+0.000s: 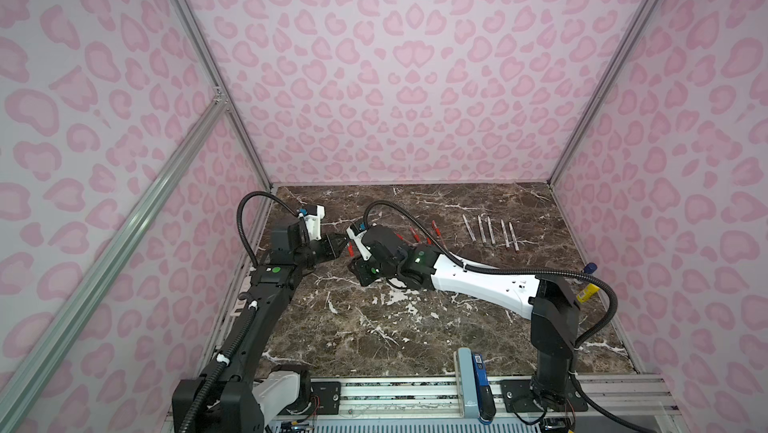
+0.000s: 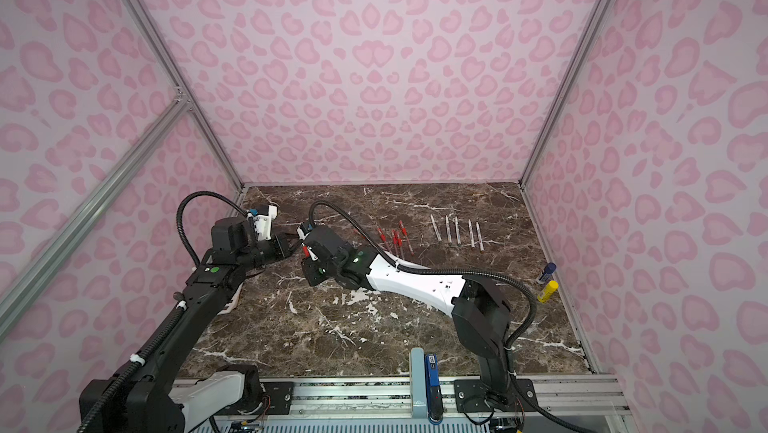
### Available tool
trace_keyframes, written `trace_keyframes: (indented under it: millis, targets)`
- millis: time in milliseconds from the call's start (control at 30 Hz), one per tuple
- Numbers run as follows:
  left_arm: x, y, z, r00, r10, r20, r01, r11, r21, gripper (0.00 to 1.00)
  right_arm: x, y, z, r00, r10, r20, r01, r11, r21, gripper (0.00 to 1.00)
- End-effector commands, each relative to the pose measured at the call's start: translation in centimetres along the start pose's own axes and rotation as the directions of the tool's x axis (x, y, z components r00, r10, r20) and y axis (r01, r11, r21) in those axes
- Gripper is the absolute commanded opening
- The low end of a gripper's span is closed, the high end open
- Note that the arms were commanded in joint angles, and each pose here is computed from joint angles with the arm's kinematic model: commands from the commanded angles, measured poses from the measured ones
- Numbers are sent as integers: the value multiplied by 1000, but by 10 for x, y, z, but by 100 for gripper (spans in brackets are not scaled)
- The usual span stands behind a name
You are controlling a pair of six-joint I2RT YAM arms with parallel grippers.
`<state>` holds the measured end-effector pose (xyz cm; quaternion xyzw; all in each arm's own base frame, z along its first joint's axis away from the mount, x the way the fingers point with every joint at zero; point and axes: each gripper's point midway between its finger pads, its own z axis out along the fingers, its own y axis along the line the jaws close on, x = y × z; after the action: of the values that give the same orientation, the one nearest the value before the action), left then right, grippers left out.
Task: Open the pen caps
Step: 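Hold the red cap with the left gripper while the right gripper pulls the pen away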
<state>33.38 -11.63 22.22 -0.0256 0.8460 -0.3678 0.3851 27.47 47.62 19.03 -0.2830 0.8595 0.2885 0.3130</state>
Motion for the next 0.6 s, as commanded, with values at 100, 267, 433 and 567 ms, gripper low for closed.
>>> trace_keyframes:
  millis: [100, 267, 433, 567]
  targets:
    - [-7, -4, -4, 999, 17, 27, -17, 1000, 5, 4, 0, -6, 15, 1000, 5, -15, -5, 1000, -16, 21]
    - [-8, -3, -5, 1000, 8, 30, -9, 1000, 8, 4, 9, -7, 25, 999, 6, -42, -7, 1000, -23, 16]
    - [-9, -4, -6, 999, 13, 40, -14, 1000, 24, 4, 11, -8, 30, 999, 0, -47, -2, 1000, -28, 6]
    - [-16, 3, -12, 998, 23, 60, -22, 1000, -20, 4, 25, -8, 28, 998, 6, -65, -8, 999, -32, 0]
